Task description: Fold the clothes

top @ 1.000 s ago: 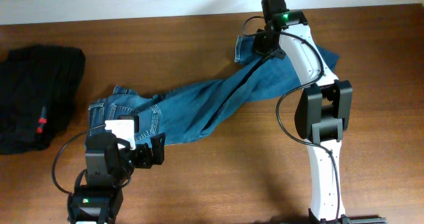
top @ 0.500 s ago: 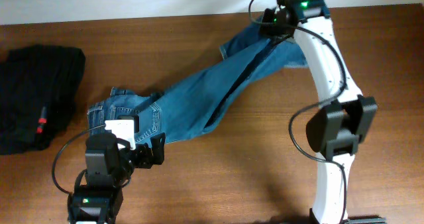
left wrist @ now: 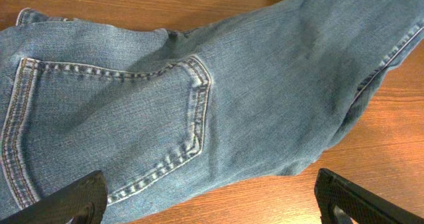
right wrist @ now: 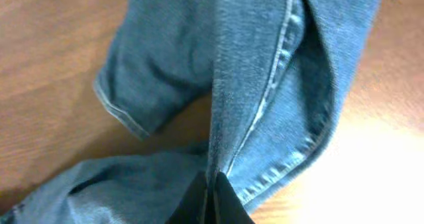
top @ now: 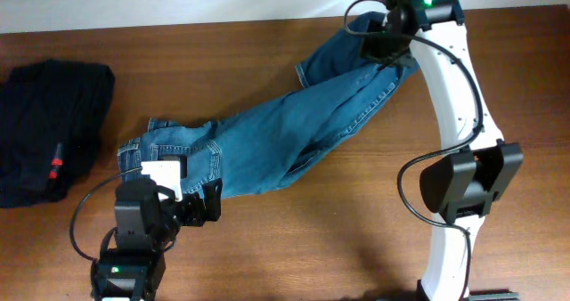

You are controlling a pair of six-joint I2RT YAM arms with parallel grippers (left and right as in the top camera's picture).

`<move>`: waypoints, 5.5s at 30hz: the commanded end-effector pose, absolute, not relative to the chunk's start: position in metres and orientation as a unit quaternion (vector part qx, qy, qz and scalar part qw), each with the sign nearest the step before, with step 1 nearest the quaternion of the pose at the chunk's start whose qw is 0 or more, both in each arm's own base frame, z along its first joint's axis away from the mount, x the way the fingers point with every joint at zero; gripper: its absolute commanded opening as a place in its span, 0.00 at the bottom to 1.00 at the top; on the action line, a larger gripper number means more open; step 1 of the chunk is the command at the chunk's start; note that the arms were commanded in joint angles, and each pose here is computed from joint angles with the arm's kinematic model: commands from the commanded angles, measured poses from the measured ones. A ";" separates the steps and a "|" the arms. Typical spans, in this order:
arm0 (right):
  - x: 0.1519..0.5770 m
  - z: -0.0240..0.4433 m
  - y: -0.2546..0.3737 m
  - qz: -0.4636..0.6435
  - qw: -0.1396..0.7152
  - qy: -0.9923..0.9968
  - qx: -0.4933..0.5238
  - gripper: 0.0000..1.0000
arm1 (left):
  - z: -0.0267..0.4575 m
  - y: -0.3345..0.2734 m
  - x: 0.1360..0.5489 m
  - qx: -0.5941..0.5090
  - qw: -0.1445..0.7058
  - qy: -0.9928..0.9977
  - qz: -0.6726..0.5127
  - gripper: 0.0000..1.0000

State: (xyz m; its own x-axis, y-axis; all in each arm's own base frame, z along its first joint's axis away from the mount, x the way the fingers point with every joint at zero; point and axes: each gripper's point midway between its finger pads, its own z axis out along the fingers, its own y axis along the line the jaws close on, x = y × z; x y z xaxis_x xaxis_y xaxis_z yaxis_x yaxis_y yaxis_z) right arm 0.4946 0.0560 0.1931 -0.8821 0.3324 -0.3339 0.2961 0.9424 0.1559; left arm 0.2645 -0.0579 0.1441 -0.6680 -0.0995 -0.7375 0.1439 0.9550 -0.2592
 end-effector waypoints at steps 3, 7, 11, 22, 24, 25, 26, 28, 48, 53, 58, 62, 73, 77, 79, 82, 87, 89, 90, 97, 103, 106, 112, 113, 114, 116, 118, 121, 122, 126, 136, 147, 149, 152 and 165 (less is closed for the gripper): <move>0.488 0.217 0.033 0.042 0.198 0.963 0.180 0.04 | 0.153 -0.059 0.267 0.012 0.414 0.897 -0.155 0.99; 0.485 0.219 0.032 0.037 0.198 0.968 0.151 0.04 | 0.153 -0.059 0.267 0.012 0.414 0.897 -0.155 0.99; 0.482 0.224 0.031 0.036 0.199 0.968 0.148 0.04 | 0.153 -0.059 0.267 0.012 0.414 0.897 -0.155 0.99; 0.451 0.223 0.011 -0.025 0.159 0.974 0.158 0.04 | 0.153 -0.059 0.267 0.012 0.414 0.897 -0.155 0.99; 0.445 0.222 0.007 -0.039 0.148 0.975 0.159 0.04 | 0.153 -0.059 0.267 0.012 0.414 0.897 -0.155 0.99; 0.441 0.221 0.006 -0.042 0.141 0.976 0.159 0.04 | 0.153 -0.059 0.267 0.012 0.414 0.897 -0.155 0.99; 0.438 0.220 0.006 -0.042 0.134 0.977 0.159 0.04 | 0.153 -0.059 0.267 0.012 0.414 0.897 -0.155 0.99; 0.431 0.218 0.006 -0.046 0.119 0.979 0.158 0.04 | 0.153 -0.059 0.267 0.012 0.414 0.897 -0.155 0.99; 0.407 0.214 0.004 -0.056 0.073 0.977 0.192 0.04 | 0.157 -0.074 0.264 0.053 0.414 0.889 -0.186 0.99; 0.407 0.215 -0.001 -0.069 0.076 0.976 0.194 0.04 | 0.135 -0.074 0.257 0.046 0.366 0.911 -0.186 0.99; 0.406 0.214 -0.007 -0.070 0.073 0.974 0.204 0.04 | 0.102 -0.073 0.252 0.034 0.297 0.936 -0.184 0.99; 0.405 0.214 -0.009 -0.063 0.072 0.973 0.212 0.04 | 0.083 -0.073 0.251 0.027 0.261 0.948 -0.183 0.99; 0.397 0.241 -0.007 -0.046 0.104 0.972 0.206 0.04 | 0.097 -0.081 0.260 0.033 0.261 0.943 -0.204 0.99; 0.381 0.271 -0.007 -0.037 0.139 0.968 0.205 0.04 | 0.118 -0.081 0.268 0.036 0.273 0.939 -0.204 1.00; 0.371 0.282 -0.009 -0.037 0.152 0.966 0.206 0.04 | 0.128 -0.082 0.271 0.037 0.279 0.938 -0.204 0.99; 0.355 0.293 -0.015 -0.048 0.165 0.963 0.208 0.04 | 0.142 -0.081 0.276 0.038 0.289 0.935 -0.201 0.99; 0.334 0.286 -0.023 -0.074 0.150 0.963 0.209 0.04 | 0.157 -0.081 0.284 0.042 0.307 0.929 -0.201 1.00; 0.330 0.272 -0.024 -0.080 0.135 0.965 0.208 0.04 | 0.160 -0.081 0.285 0.042 0.311 0.928 -0.201 0.99; 0.330 0.264 -0.024 -0.082 0.129 0.966 0.208 0.04 | 0.162 -0.082 0.286 0.043 0.313 0.927 -0.202 1.00; 0.323 0.187 -0.024 -0.092 0.083 0.970 0.209 0.04 | 0.161 -0.081 0.285 0.044 0.311 0.928 -0.201 0.99; 0.300 0.133 -0.025 -0.102 0.045 0.969 0.222 0.04 | 0.162 -0.080 0.287 0.046 0.316 0.928 -0.194 0.99; 0.288 0.114 -0.025 -0.106 0.031 0.965 0.240 0.04 | 0.160 -0.073 0.290 0.040 0.320 0.930 -0.175 0.99; 0.269 0.079 -0.029 -0.113 0.008 0.956 0.272 0.04 | 0.153 -0.072 0.291 0.037 0.308 0.935 -0.172 0.99; 0.265 0.075 -0.031 -0.113 0.003 0.954 0.277 0.04 | 0.151 -0.072 0.292 0.036 0.305 0.936 -0.172 0.99; 0.262 0.071 -0.033 -0.114 -0.002 0.953 0.280 0.04 | 0.149 -0.072 0.292 0.036 0.302 0.937 -0.171 0.99; 0.255 0.066 -0.037 -0.117 -0.012 0.951 0.285 0.04 | 0.144 -0.072 0.292 0.035 0.294 0.940 -0.171 0.99; 0.249 0.062 -0.041 -0.120 -0.022 0.949 0.291 0.04 | 0.140 -0.072 0.294 0.033 0.288 0.942 -0.171 0.99; 0.242 0.058 -0.043 -0.123 -0.032 0.947 0.294 0.04 | 0.135 -0.073 0.297 0.032 0.282 0.943 -0.171 1.00; 0.240 0.057 -0.044 -0.123 -0.035 0.947 0.295 0.04 | 0.133 -0.073 0.298 0.032 0.281 0.944 -0.171 0.99; 0.238 0.054 -0.045 -0.125 -0.037 0.948 0.290 0.05 | 0.129 -0.073 0.301 0.032 0.278 0.945 -0.171 0.99; 0.271 0.111 -0.029 -0.063 0.011 0.981 0.181 0.44 | 0.155 -0.077 0.320 0.043 0.330 0.926 -0.180 0.99; 0.303 0.182 0.018 0.076 0.104 0.991 0.032 0.82 | 0.158 -0.042 0.335 0.007 0.362 0.929 -0.083 1.00; 0.310 0.183 0.018 0.074 0.120 0.990 0.013 0.87 | 0.158 -0.042 0.335 0.007 0.362 0.929 -0.083 0.99; 0.330 0.187 0.017 0.069 0.159 0.985 -0.020 0.94 | 0.160 -0.042 0.338 0.008 0.369 0.926 -0.083 0.99; 0.416 0.203 0.018 0.047 0.300 0.949 -0.084 0.93 | 0.169 -0.049 0.389 -0.025 0.401 0.906 -0.131 0.99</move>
